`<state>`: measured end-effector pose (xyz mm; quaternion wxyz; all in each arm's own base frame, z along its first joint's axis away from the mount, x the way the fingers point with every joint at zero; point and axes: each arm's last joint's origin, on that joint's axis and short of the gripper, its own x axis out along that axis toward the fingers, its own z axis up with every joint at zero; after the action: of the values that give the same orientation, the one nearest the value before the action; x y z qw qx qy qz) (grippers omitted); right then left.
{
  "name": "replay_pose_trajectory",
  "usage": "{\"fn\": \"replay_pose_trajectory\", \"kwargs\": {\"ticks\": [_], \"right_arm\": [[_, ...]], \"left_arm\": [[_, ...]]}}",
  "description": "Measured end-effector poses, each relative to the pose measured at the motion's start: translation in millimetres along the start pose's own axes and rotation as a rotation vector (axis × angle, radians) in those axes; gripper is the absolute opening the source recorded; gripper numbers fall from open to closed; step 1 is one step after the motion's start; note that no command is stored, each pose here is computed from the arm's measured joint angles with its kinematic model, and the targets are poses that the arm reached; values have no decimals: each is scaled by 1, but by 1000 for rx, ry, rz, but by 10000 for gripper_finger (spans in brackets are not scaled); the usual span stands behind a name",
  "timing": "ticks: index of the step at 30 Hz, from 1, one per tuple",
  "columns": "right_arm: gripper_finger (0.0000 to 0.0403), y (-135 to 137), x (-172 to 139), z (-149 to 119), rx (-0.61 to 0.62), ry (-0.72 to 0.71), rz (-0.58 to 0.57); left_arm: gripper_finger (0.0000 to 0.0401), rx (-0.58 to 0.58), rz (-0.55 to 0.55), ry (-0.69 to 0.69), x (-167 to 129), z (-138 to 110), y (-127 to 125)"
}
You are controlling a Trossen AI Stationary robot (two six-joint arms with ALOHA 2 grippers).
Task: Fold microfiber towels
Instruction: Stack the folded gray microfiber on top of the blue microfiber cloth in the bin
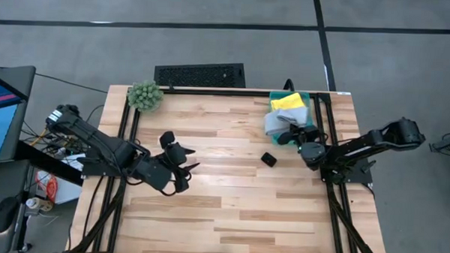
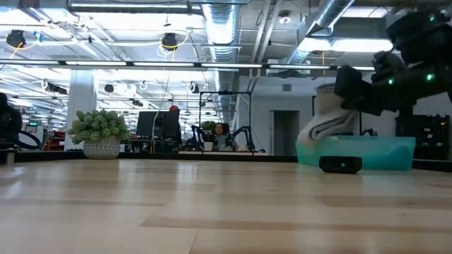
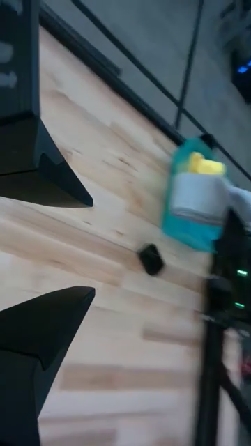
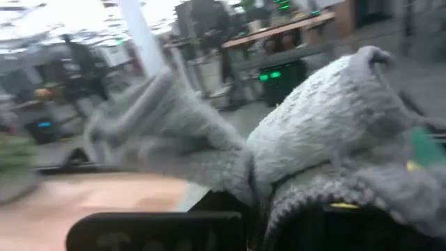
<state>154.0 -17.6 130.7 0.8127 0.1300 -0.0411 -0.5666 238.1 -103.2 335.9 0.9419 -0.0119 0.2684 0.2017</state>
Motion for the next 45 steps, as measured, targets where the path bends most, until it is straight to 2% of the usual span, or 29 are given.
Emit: {"fn": "replay_pose_trajectory", "kwargs": {"ticks": [6,9,11,15,21,25,31,34,39,45], "right_arm": [[24,23,-13,35,8,-31,138],[24,29,-17,62,-34,-80,114],[24,26,-18,74,-43,-97,73],[24,15,-19,84,-4,-99,66],[24,1,-28,91,-38,-99,5],[24,-8,-39,102,-102,-101,-82],[24,-14,-49,121,-182,-83,-12],[24,-18,-52,132,-169,-80,5],[24,-21,-63,166,68,-43,124],[24,-20,-85,219,185,81,437]], "left_arm": [[190,17,-23,-84,-16,23,6],[190,19,-3,-110,-21,28,9],[190,26,11,-115,-21,28,10],[190,33,12,-109,-20,27,9],[190,54,25,-76,-19,22,10],[190,65,32,-61,-18,20,11],[190,77,47,-50,-18,18,12],[190,76,50,-51,-18,18,13],[190,76,50,-51,-18,18,13],[190,75,46,-49,-18,18,12]]}}
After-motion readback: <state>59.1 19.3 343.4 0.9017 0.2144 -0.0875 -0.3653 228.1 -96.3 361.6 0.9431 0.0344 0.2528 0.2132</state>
